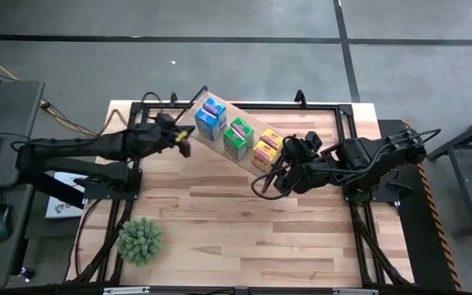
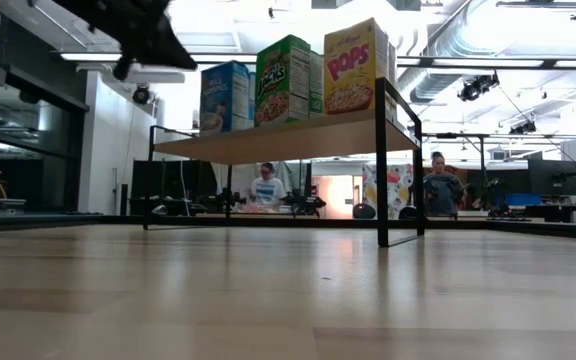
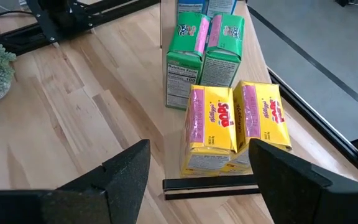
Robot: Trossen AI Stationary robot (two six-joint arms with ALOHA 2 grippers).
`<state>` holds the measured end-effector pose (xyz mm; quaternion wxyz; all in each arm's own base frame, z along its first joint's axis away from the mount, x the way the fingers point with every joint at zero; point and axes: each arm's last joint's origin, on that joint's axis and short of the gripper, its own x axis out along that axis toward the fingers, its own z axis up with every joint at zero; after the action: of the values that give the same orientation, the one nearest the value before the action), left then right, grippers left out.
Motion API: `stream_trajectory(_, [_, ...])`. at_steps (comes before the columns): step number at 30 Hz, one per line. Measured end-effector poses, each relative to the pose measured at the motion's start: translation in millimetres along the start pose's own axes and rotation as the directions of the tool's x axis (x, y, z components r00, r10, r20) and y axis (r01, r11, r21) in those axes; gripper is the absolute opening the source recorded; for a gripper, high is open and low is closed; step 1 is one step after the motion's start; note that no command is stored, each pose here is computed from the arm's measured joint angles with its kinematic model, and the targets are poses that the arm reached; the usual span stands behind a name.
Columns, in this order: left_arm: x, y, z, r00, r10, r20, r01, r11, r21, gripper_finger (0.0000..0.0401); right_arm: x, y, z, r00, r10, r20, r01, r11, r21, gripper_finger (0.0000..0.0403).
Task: Stack cereal on shelf
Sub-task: Return to Home Position
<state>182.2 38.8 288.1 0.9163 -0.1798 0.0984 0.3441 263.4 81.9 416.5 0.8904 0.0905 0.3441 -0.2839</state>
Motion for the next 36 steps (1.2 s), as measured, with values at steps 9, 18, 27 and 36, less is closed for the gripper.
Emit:
stream_trajectory(9, [-68,-4,32,0.904,-0.337,0.264,0.371,0.924,-0.094,0.0,3,-2,7,0.998,-0.022,0.053,0.025,0.998,-0.056,0.0263])
stream_trajectory(18, [-95,-36,15,0.842,-0.51,0.178,0.507,0.86,0.066,0.0,8,-16,18,0.995,0.094,-0.024,-0.096,0.988,-0.119,0.0058])
stream_trajectory(27, [-111,-10,19,0.801,-0.572,0.178,0.539,0.817,0.204,0.0,-28,-52,29,0.966,0.255,0.052,-0.252,0.966,-0.05,0.0016])
stream_trajectory(36, [-104,34,-40,0.702,-0.663,0.259,0.66,0.743,0.114,0.0,-47,-66,30,0.949,0.292,0.12,-0.299,0.953,0.046,0.0003])
